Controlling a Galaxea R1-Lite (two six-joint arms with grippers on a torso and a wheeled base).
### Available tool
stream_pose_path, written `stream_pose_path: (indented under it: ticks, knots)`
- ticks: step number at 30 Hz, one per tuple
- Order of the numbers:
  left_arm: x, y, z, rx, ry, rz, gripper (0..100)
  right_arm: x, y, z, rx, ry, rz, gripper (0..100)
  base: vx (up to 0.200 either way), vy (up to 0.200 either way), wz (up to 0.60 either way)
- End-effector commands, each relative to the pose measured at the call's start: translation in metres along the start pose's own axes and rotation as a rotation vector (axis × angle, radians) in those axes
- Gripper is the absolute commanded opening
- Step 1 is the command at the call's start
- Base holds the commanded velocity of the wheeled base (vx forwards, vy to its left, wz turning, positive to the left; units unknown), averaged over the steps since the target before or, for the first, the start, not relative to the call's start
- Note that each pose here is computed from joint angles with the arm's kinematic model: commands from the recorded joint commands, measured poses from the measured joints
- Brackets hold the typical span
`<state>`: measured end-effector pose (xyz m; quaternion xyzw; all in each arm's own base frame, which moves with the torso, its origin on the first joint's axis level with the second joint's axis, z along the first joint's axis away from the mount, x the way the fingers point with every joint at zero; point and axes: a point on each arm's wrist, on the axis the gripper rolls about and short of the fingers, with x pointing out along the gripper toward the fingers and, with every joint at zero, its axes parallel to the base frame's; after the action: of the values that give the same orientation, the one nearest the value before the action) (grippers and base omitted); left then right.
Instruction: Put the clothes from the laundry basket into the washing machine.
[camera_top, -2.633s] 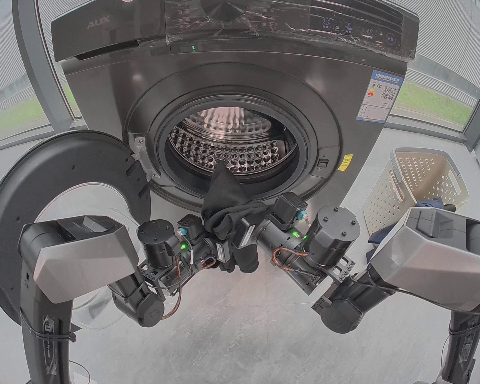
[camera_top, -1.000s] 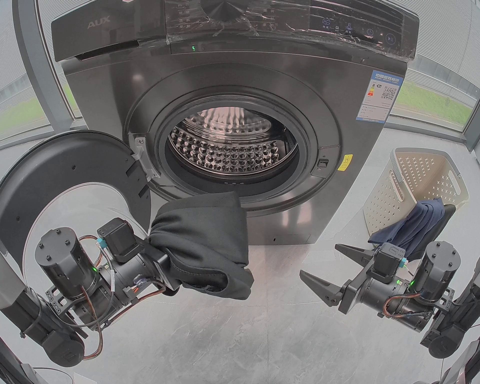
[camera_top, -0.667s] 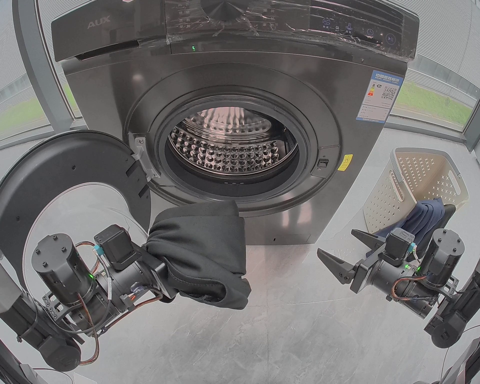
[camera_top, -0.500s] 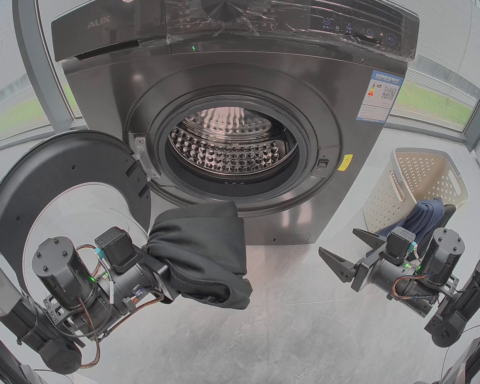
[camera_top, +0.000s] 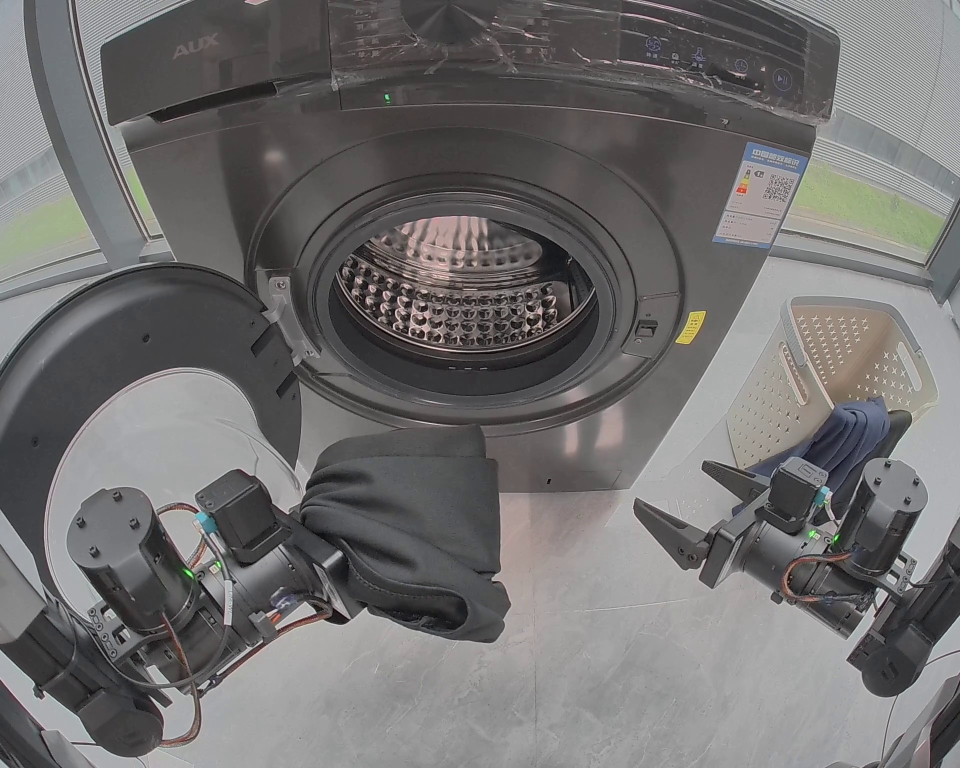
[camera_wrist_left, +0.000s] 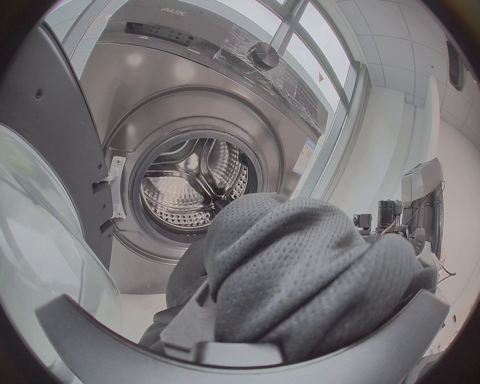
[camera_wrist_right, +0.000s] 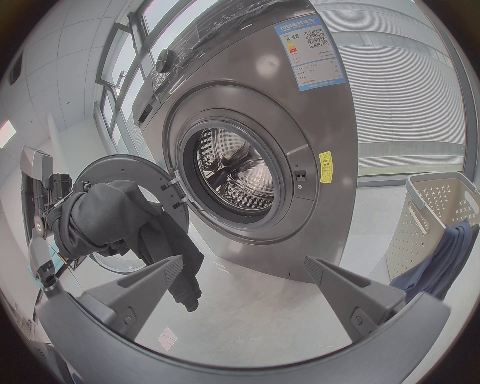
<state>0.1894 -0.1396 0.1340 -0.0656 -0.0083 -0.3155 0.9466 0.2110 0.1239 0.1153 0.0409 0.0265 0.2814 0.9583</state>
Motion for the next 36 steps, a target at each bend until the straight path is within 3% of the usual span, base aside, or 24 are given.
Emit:
stream_pose_path:
  ticks: [1,9,15,21,36]
  knots:
    - [0.001,0.000,0.000,0.000,-0.001,-0.001,0,0.001,0.000,-0.001,0.000,0.003,0.002,100,0.000,0.000,0.00]
    - [-0.002,-0.006,-0.004,0.000,0.021,-0.027,0,0.001,0.002,0.000,0.001,0.000,0.007,100,0.000,0.000,0.00]
    - [-0.002,-0.007,-0.006,0.008,0.029,-0.029,0,0.001,0.002,0.000,0.006,-0.004,0.011,100,0.200,0.000,0.00]
    - [-0.002,-0.010,-0.007,0.012,0.030,-0.043,0,0.002,0.003,0.000,0.007,0.000,0.014,100,0.000,0.000,0.00]
    - [-0.001,-0.011,-0.009,0.013,0.041,-0.046,0,0.001,0.007,-0.001,0.007,0.001,0.029,100,0.200,0.000,0.00]
